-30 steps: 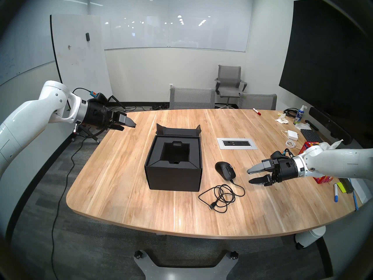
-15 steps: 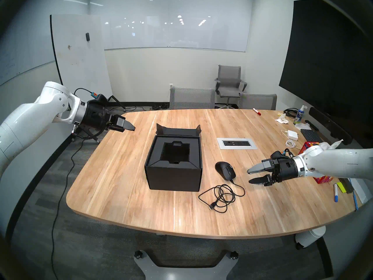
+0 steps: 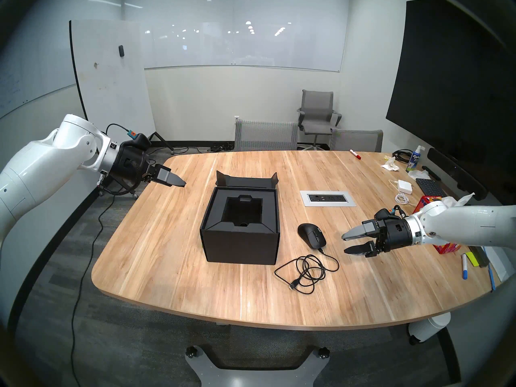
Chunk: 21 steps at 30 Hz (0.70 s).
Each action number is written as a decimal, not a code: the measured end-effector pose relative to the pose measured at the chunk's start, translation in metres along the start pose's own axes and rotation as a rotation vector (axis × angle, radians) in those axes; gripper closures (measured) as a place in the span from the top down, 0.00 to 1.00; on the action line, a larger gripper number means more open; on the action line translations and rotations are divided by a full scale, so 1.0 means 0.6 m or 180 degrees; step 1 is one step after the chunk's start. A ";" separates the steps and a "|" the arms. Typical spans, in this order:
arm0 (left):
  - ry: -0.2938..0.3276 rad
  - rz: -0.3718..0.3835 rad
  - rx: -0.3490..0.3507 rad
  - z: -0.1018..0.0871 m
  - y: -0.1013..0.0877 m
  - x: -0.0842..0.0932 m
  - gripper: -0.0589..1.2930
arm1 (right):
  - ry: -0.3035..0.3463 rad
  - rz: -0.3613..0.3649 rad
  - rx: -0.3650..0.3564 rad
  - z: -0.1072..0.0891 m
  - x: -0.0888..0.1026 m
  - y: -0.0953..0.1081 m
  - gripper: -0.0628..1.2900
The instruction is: Open the box and place the mouse inside
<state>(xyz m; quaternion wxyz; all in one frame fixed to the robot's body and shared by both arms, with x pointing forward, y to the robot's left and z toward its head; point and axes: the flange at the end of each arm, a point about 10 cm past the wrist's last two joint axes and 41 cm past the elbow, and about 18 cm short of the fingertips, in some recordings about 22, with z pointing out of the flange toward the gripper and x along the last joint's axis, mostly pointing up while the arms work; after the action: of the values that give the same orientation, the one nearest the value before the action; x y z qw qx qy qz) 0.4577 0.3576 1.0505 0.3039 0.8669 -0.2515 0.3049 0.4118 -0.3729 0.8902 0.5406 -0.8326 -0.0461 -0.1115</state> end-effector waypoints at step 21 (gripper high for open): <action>-0.0137 0.0287 0.0035 -0.005 -0.026 0.005 0.93 | 0.0000 0.0000 0.0000 0.000 0.000 0.000 0.96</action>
<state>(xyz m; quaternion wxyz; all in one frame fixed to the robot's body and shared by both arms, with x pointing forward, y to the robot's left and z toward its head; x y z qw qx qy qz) 0.4680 0.3697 1.0486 0.2796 0.8627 -0.2951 0.3009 0.4118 -0.3729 0.8902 0.5406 -0.8326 -0.0461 -0.1115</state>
